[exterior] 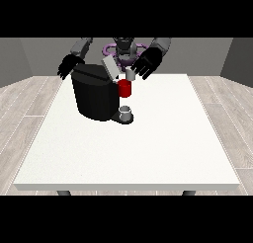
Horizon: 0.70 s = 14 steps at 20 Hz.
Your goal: Insert the coffee pod into the coffee machine and close the lid
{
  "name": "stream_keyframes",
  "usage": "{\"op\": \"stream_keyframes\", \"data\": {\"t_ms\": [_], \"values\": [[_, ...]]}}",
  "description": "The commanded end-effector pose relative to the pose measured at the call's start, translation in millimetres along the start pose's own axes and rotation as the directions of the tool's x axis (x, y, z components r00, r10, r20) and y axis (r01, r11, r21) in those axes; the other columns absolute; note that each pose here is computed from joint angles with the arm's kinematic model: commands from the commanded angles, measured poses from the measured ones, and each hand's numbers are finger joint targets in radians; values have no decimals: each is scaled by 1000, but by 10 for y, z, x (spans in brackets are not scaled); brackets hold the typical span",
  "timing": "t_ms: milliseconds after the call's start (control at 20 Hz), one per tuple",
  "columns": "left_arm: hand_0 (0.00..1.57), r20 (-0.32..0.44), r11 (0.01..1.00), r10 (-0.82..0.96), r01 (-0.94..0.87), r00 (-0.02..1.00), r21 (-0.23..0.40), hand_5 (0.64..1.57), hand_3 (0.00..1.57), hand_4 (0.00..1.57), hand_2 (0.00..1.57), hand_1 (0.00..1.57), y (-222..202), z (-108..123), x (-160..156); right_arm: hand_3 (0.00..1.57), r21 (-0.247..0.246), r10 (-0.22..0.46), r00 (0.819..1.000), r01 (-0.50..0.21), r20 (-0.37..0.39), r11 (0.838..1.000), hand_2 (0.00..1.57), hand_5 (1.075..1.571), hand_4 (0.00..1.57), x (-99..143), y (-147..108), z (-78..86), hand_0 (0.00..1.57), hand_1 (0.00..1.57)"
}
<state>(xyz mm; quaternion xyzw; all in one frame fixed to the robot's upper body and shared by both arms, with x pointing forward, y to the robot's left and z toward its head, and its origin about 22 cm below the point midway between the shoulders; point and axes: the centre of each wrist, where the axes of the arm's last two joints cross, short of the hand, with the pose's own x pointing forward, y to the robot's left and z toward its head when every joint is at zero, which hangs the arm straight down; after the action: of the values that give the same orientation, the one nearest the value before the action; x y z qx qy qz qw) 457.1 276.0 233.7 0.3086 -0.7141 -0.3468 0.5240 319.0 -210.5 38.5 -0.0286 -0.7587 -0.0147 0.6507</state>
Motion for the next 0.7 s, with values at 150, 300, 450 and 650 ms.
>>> {"op": "stream_keyframes", "data": {"t_ms": [150, 300, 450, 650], "values": [[1292, -36, 999, 2, -4, 999, -53, 1571, 1222, 498, 1315, 1292, -301, -27, 43, 0, 1, -8, 999, 8, -33, 1000, 0, 1571, 530, -32, 35, 72, 0, 0], [1326, -7, 999, 2, -2, 1000, -38, 1571, 1233, 503, 1335, 1326, -128, -55, 81, 0, -17, -9, 1000, 9, 0, 1000, 0, 1571, 498, 41, 3, -4, 0, 0], [1229, 9, 999, 10, -10, 1000, -45, 1571, 1207, 511, 1283, 1229, -148, -67, 114, 0, -10, -22, 1000, 22, 11, 1000, 0, 1571, 499, 47, -31, -1, 0, 0], [1183, 10, 999, 12, -12, 1000, -51, 1571, 1180, 499, 1251, 1183, -119, -89, 156, 0, -29, -28, 1000, 28, -6, 999, 0, 1571, 525, -49, 37, 66, 0, 0]]}}
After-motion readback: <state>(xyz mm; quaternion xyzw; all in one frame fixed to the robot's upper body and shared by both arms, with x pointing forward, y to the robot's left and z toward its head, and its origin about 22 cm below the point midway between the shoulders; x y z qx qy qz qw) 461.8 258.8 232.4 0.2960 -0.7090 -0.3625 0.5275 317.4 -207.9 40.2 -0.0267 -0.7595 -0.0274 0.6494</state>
